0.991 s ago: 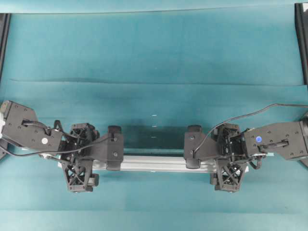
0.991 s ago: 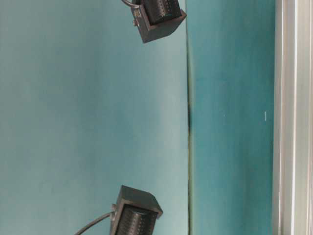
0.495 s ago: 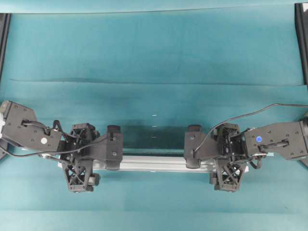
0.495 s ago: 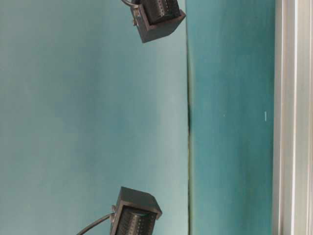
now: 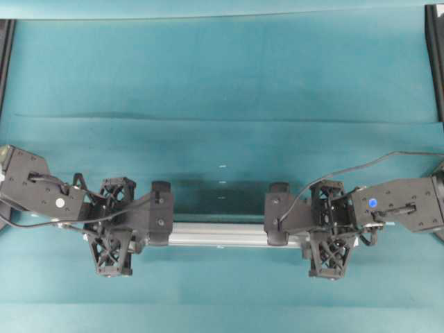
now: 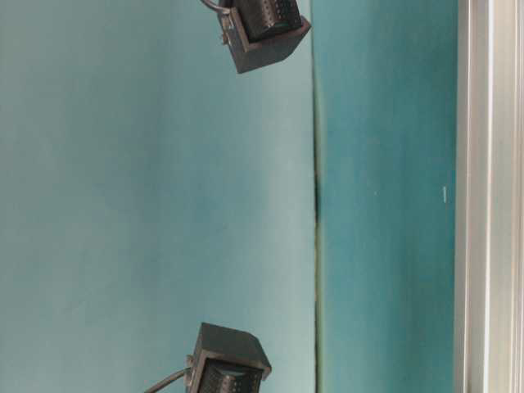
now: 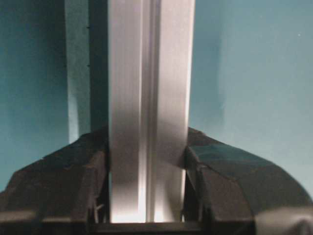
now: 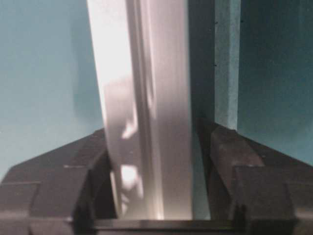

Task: Lift the metal rail with both hands and move it towards you.
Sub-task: 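Close both grippers on the silver rail near each end, then lift the rail with both grippers off the table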

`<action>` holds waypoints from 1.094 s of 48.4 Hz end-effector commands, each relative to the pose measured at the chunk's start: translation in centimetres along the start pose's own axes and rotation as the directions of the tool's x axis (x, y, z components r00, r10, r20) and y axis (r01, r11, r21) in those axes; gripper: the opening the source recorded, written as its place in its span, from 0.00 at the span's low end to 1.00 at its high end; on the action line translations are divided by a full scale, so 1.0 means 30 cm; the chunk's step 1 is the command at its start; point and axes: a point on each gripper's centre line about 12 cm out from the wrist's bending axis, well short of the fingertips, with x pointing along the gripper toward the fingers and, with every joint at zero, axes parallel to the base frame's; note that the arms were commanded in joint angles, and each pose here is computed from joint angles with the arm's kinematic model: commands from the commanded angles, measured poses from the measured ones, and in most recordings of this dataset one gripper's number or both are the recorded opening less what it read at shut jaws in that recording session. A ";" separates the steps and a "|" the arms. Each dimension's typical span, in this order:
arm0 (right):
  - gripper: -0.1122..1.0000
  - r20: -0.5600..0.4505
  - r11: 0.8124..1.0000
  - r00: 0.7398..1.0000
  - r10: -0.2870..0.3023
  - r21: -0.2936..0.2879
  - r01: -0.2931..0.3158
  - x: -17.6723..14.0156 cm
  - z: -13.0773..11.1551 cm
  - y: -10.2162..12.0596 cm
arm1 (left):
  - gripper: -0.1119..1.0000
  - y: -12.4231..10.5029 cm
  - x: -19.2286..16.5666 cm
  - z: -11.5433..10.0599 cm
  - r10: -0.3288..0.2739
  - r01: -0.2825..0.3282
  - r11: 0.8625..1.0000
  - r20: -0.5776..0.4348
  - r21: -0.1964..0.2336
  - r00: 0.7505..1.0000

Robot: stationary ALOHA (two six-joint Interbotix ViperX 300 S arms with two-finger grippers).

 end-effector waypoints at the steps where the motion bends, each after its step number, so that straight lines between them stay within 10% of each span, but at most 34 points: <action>1: 0.54 -0.015 1.000 1.000 0.000 0.011 0.000 0.018 -0.003 0.000 | 0.35 -0.001 -0.009 0.011 -0.003 0.003 1.000 0.020 -0.002 1.000; 30: 0.49 -0.011 1.000 1.000 0.013 0.028 -0.012 0.001 0.009 0.008 | 0.35 -0.007 -0.030 0.041 -0.008 0.008 1.000 0.044 0.003 0.999; 53: 0.49 0.022 0.993 0.997 0.079 0.090 -0.080 -0.274 0.100 0.037 | 0.35 -0.026 -0.281 0.157 -0.001 0.001 1.000 0.044 0.008 0.999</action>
